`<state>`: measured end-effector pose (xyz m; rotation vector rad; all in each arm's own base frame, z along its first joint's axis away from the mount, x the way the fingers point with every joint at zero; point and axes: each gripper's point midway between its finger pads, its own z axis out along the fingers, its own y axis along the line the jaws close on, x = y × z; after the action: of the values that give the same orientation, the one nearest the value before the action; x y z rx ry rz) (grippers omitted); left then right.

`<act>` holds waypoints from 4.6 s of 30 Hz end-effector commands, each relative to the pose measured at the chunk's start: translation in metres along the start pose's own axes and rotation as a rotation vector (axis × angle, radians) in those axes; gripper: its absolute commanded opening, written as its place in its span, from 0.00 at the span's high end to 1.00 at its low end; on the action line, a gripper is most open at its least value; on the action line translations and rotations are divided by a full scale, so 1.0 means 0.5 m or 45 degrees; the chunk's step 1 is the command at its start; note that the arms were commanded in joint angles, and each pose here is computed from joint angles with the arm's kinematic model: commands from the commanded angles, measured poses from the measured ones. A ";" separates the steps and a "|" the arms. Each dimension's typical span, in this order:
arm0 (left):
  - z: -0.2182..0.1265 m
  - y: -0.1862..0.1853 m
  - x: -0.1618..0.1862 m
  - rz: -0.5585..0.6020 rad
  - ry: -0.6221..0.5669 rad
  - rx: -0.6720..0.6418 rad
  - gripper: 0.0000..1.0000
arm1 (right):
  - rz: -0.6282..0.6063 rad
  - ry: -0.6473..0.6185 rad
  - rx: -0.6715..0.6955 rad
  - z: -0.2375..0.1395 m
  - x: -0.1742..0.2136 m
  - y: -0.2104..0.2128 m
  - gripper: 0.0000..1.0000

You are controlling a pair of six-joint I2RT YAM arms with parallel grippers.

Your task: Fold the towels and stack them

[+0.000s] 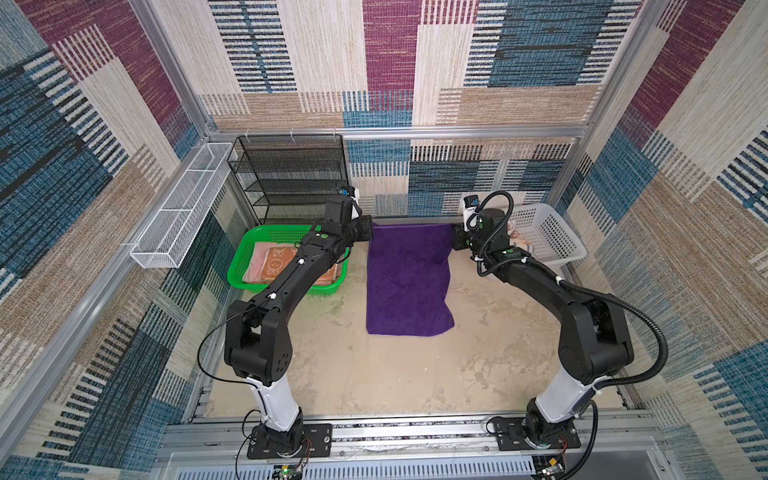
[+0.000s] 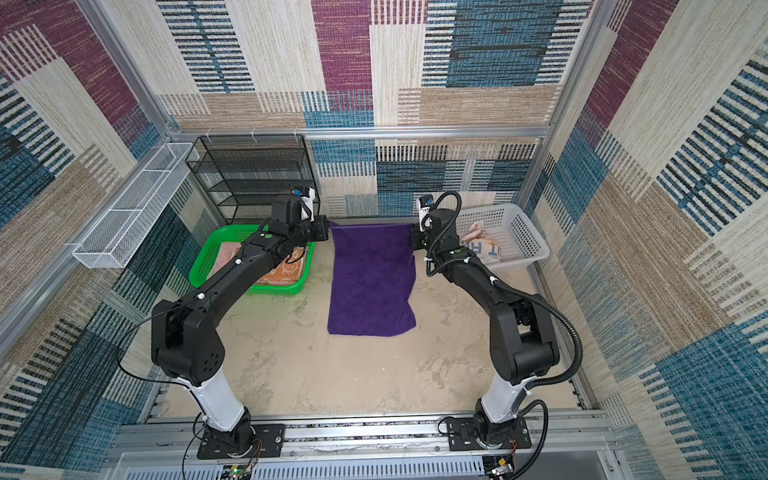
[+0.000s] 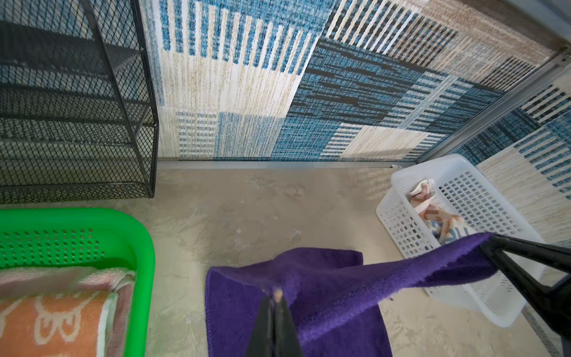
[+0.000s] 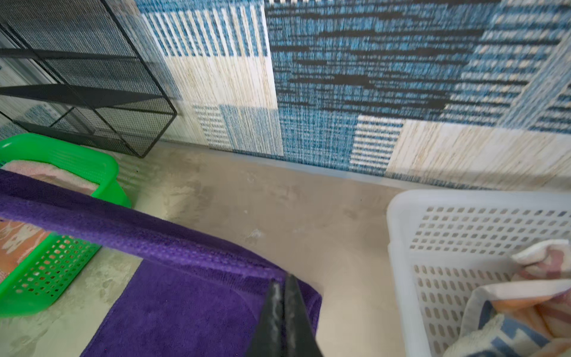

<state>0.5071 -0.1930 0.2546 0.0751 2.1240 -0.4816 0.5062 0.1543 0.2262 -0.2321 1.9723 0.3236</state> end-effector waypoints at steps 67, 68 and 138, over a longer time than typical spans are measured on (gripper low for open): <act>-0.190 0.026 0.515 -0.275 0.550 0.013 0.74 | 0.437 0.596 -0.313 -0.304 0.470 0.135 0.59; -0.195 0.030 0.516 -0.271 0.545 -0.001 0.72 | 0.438 0.579 -0.288 -0.303 0.464 0.129 0.56; 0.260 0.103 0.367 -0.219 0.746 -0.157 1.00 | 0.442 0.534 0.141 0.151 0.349 -0.064 0.94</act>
<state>0.5281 -0.2134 0.0311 -0.0451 2.7007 -0.4297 0.5125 0.1415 0.0315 0.1375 2.4347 0.3738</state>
